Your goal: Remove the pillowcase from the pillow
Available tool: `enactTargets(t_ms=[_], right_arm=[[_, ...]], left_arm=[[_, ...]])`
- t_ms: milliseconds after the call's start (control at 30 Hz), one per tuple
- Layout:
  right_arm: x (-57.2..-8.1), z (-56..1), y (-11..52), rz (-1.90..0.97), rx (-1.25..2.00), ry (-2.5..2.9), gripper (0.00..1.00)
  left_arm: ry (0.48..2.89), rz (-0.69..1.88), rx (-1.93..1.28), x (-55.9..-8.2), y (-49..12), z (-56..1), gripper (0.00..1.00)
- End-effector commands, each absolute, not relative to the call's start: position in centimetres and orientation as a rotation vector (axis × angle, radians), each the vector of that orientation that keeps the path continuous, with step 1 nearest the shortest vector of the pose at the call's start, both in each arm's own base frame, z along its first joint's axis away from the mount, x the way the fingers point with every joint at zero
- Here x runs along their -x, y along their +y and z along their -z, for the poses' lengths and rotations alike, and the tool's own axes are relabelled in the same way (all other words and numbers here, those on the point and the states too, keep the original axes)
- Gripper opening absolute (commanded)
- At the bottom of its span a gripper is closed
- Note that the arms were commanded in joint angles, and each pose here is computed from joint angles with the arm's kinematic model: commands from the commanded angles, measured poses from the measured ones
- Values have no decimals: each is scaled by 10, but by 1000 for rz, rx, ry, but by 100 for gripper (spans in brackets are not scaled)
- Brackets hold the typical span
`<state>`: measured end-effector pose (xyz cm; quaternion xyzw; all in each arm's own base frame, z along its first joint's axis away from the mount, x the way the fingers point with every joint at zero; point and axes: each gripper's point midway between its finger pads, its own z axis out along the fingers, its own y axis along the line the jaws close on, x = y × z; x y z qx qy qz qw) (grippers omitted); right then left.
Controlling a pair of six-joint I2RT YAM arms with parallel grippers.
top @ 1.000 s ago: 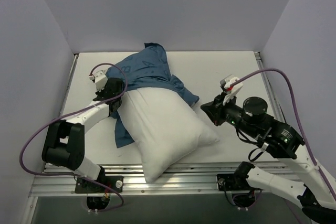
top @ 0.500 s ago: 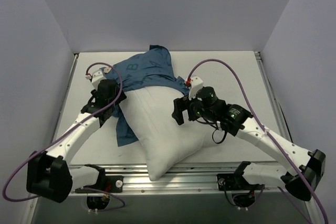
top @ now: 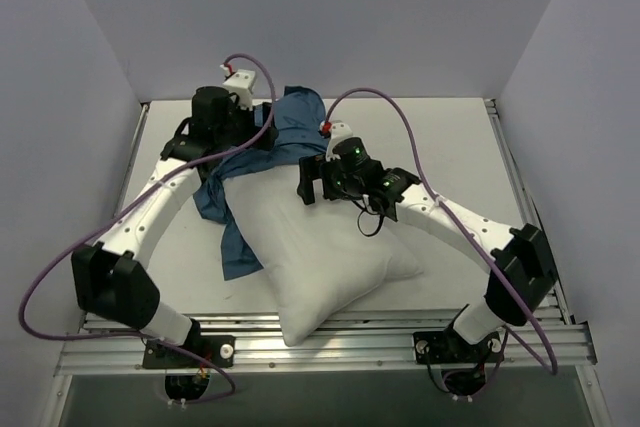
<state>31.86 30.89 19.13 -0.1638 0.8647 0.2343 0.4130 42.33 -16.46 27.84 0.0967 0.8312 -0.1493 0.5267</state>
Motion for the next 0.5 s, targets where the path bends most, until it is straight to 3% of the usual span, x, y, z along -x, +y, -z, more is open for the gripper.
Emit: enactTargets(t_ms=[0,100,200,267,333,367,400,433,467], right_arm=[[-336,-189,326,-620,365,2164,100],[-341,-168,338,-638,375,2189,100],[-336,-145,351,-665,432,2228,98],[-331,-132,355,-673,470,2250,81],[-323,-128,360,-690,519,2254,45],[-318,-124,361,-695,541,2261,32],[-313,-122,362,-703,561,2268,10],[-308,-123,362,-709,574,2270,0],[-302,-118,360,-708,586,2286,0]], left_arm=[[2032,462,-590,-425,-201,-255,96],[2091,512,-707,-430,-215,-234,95],[2139,472,-734,-442,-215,-212,85],[2168,421,-720,-454,-210,-200,64],[2183,384,-704,-461,-206,-193,46],[2194,366,-693,-467,-205,-185,26],[2191,346,-668,-474,-203,-187,17],[2194,291,-632,-481,-197,-186,10],[2196,264,-603,-490,-192,-182,3]])
